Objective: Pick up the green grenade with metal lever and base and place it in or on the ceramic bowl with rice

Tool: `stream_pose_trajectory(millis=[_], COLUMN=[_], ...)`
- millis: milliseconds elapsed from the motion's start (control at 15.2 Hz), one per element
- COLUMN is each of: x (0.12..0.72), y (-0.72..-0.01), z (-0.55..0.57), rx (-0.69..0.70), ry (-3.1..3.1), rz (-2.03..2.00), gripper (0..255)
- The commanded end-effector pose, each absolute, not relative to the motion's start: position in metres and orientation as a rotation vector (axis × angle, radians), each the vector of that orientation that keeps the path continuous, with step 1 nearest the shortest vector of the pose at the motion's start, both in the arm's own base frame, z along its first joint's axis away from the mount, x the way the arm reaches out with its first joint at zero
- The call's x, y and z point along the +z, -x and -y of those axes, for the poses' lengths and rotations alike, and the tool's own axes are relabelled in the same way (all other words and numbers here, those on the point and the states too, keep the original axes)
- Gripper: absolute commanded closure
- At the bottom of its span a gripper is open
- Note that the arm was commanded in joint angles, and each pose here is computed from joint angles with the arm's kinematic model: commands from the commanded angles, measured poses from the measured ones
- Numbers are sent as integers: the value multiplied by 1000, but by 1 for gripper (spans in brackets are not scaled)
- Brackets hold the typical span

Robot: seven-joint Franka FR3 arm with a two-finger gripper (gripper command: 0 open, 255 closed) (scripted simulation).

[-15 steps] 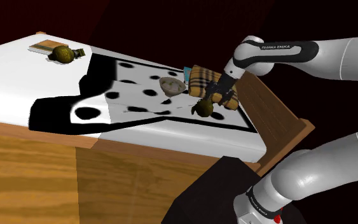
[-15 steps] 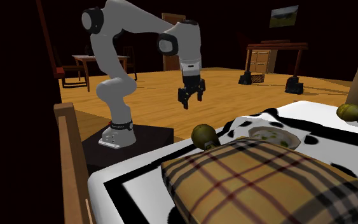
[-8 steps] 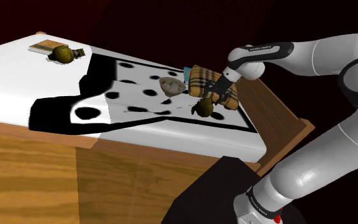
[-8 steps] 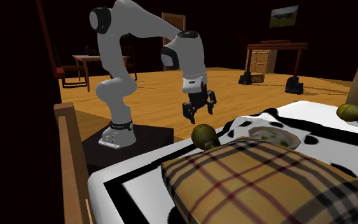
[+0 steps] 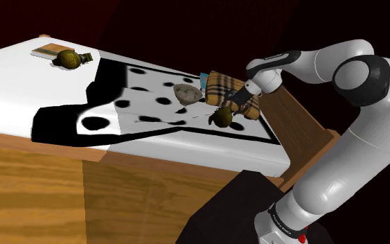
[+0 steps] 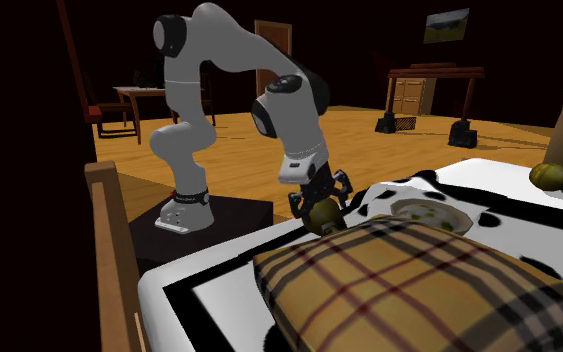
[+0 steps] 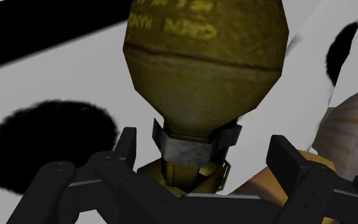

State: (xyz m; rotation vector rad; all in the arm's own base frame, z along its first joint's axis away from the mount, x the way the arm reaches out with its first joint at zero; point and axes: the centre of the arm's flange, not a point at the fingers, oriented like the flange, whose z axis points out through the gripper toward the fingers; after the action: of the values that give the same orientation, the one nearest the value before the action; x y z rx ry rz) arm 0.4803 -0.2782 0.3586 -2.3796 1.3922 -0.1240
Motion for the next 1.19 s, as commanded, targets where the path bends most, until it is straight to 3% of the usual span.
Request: stream_pose_trajectory(millis=[0, 858, 924, 1122], x=[349, 322, 322, 322], y=[-482, -490, -490, -490], z=[279, 271, 271, 271], rx=[-128, -128, -128, -128], ry=[2368, 2368, 2368, 2368], rz=[-1404, -1404, -1404, -1404], gripper=[0, 0, 255, 255])
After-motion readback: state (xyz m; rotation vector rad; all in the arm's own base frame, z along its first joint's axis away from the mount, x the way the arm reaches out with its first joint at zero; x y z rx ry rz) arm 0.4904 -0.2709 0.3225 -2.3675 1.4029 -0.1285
